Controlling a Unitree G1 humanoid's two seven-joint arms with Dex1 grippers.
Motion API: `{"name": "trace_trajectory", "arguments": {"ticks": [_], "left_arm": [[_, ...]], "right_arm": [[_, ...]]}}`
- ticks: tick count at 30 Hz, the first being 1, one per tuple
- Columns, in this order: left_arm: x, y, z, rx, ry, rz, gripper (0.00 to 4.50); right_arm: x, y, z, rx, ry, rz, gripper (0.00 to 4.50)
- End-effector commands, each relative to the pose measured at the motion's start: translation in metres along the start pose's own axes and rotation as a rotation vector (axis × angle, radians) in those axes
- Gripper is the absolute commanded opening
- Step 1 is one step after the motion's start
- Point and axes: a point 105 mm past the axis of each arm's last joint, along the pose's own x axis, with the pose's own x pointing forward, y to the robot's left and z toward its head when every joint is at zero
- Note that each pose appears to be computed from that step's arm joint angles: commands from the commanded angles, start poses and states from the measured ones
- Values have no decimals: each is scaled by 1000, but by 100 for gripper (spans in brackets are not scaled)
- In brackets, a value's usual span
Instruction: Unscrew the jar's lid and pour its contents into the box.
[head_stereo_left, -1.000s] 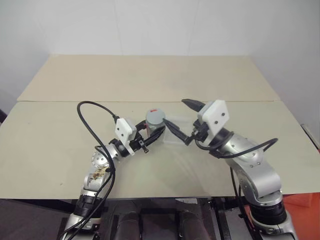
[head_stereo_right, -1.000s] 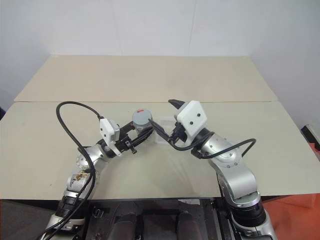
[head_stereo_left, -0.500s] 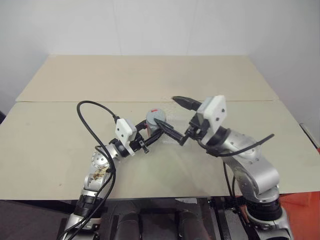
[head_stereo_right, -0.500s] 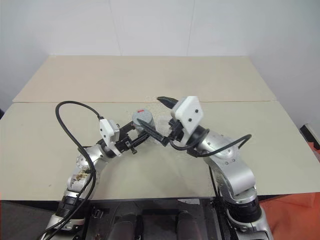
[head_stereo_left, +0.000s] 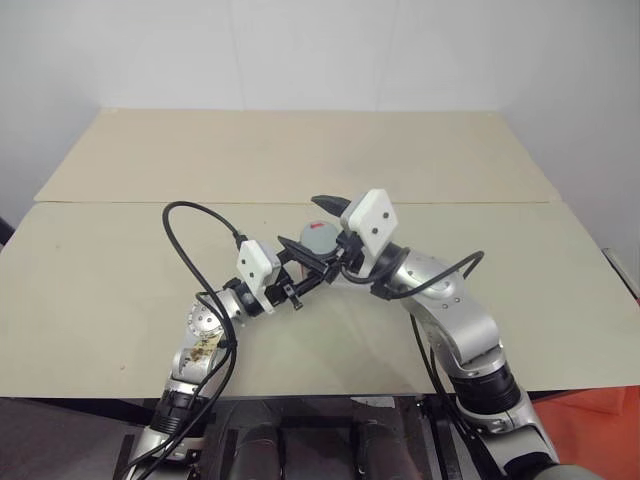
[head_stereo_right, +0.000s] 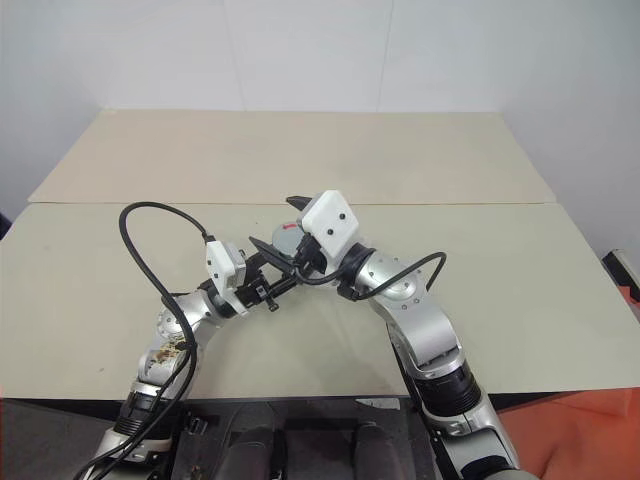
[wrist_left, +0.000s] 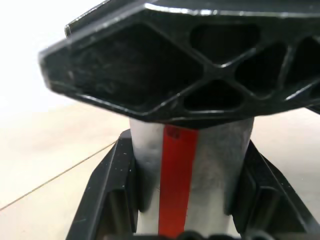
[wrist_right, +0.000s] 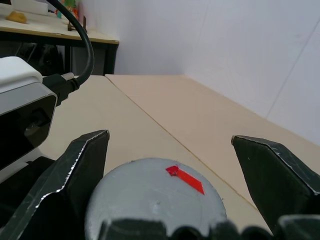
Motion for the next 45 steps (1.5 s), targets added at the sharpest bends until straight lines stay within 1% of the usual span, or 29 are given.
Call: {"name": "trace_trajectory", "arguments": {"ticks": [1, 14, 23, 30, 34, 37, 45], "left_arm": [[-1, 1, 15, 43, -52, 4, 192], [-6, 10, 14, 42, -47, 19, 192], [-6, 10, 13, 45, -46, 17, 192], [-6, 9, 10, 46, -42, 12, 192], [-6, 9, 10, 49, -40, 15, 192], [-4, 8, 10, 52, -41, 13, 192], [2, 2, 10, 61, -50, -11, 192]], "right_arm": [[-11, -6, 14, -36, -52, -25, 448], [-38, -12, 9, -62, -10, -49, 448], [-55, -27, 1, -104, 46, -74, 448], [-61, -27, 0, -128, 63, -28, 448], [-64, -10, 11, -90, 28, 99, 448], [-59, -3, 16, -97, 10, 135, 448], [-24, 10, 25, -63, -43, 155, 448]]}}
